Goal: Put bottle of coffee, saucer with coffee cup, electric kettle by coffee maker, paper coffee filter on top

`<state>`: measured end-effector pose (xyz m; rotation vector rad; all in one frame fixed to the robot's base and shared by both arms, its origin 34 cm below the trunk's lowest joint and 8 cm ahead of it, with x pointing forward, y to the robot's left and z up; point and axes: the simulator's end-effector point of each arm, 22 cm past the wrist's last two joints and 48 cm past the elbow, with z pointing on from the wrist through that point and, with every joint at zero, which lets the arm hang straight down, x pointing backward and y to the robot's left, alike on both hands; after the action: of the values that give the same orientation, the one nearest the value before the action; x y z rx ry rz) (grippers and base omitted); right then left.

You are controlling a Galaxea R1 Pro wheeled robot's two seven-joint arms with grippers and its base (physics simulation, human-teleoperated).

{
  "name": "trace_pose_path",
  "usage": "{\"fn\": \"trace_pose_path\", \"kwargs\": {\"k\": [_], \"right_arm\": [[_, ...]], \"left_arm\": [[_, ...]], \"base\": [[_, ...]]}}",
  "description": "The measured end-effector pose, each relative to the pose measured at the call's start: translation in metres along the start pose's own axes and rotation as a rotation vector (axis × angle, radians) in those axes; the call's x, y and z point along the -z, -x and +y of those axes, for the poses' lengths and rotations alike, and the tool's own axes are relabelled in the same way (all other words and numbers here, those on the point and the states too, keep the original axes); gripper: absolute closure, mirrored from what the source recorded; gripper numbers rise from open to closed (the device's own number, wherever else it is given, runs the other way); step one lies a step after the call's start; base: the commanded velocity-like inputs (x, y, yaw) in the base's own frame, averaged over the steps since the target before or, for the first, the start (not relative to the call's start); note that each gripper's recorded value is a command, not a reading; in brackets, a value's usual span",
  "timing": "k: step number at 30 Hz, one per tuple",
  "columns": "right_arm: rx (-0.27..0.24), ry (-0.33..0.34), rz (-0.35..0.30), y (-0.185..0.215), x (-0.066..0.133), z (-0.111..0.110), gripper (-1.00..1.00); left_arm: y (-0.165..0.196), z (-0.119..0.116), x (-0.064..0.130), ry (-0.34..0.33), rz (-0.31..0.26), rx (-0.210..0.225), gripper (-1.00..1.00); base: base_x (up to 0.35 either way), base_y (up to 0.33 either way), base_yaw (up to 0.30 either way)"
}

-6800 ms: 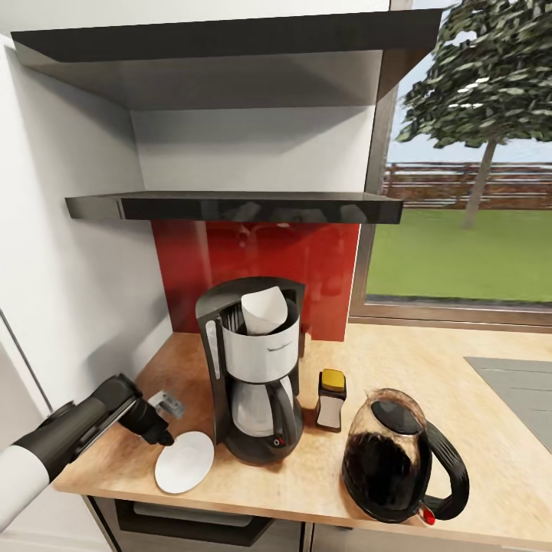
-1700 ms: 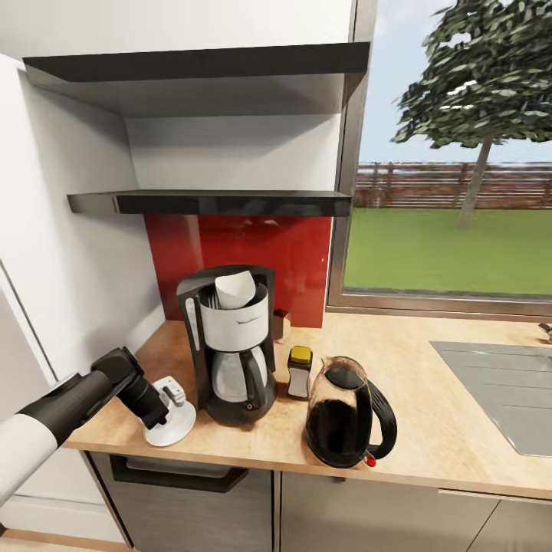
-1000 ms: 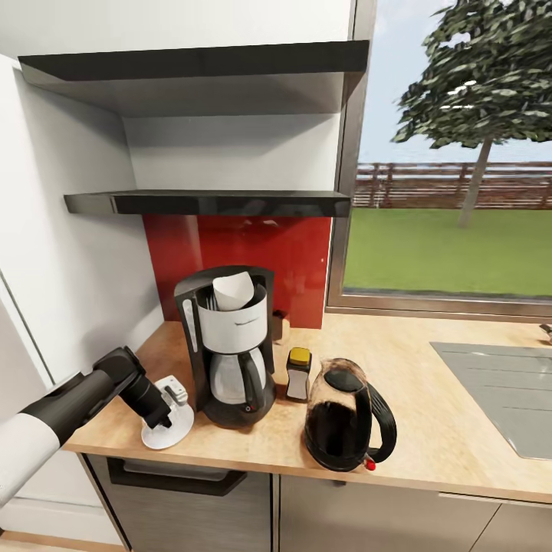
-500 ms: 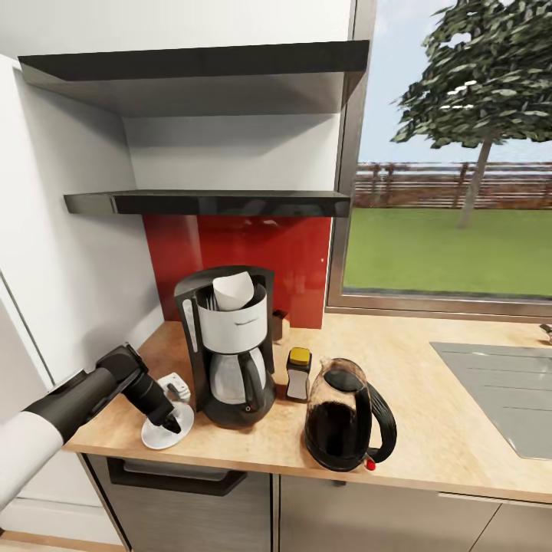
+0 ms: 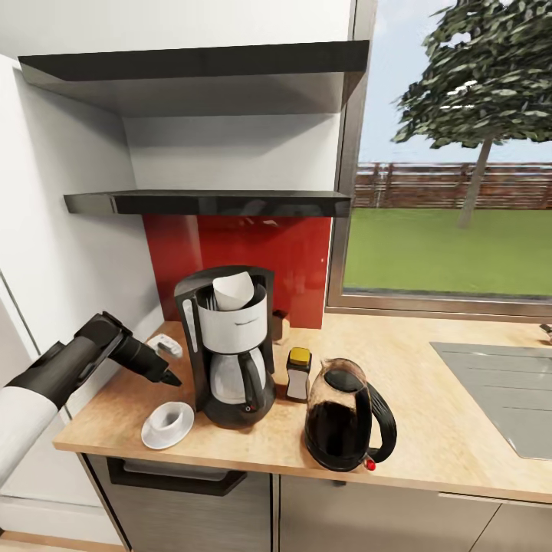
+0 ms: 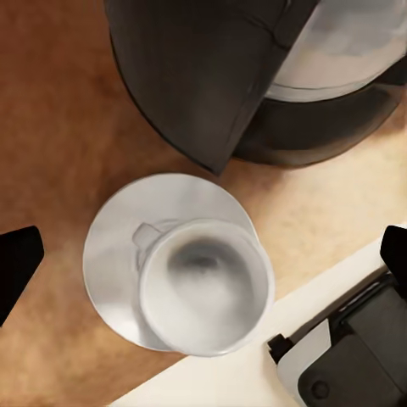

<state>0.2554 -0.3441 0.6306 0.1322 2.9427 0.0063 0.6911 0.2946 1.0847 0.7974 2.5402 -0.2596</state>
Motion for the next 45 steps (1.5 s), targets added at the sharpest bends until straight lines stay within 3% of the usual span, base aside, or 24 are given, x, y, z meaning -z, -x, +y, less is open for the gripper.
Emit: {"fn": "trace_pose_path", "kwargs": {"k": [17, 33, 38, 43, 45], "right_arm": [[-0.002, 0.003, 0.000, 0.000, 0.000, 0.002, -1.00], [0.000, 0.003, 0.001, 0.000, 0.000, 0.002, -1.00], [0.001, 0.006, 0.000, 0.000, -0.001, 0.004, -1.00], [0.003, 0.009, -0.001, 0.000, -0.001, 0.007, -1.00], [0.002, 0.011, -0.001, 0.001, -0.001, 0.008, -1.00]], "left_arm": [[-0.002, 0.007, 0.003, 0.017, 0.002, 0.003, -1.00], [-0.030, 0.026, 0.003, 0.038, 0.033, 0.029, -1.00], [-0.062, 0.033, -0.019, 0.007, 0.061, -0.006, -1.00], [-0.093, 0.042, -0.033, -0.012, 0.098, 0.013, -1.00], [-0.118, 0.057, -0.036, -0.014, 0.112, 0.003, -1.00]], "base": [[-0.210, 0.140, 0.000], [-0.167, 0.144, 0.000], [-0.001, 0.001, 0.000], [0.000, 0.000, 0.000], [0.000, 0.000, 0.000]]}}
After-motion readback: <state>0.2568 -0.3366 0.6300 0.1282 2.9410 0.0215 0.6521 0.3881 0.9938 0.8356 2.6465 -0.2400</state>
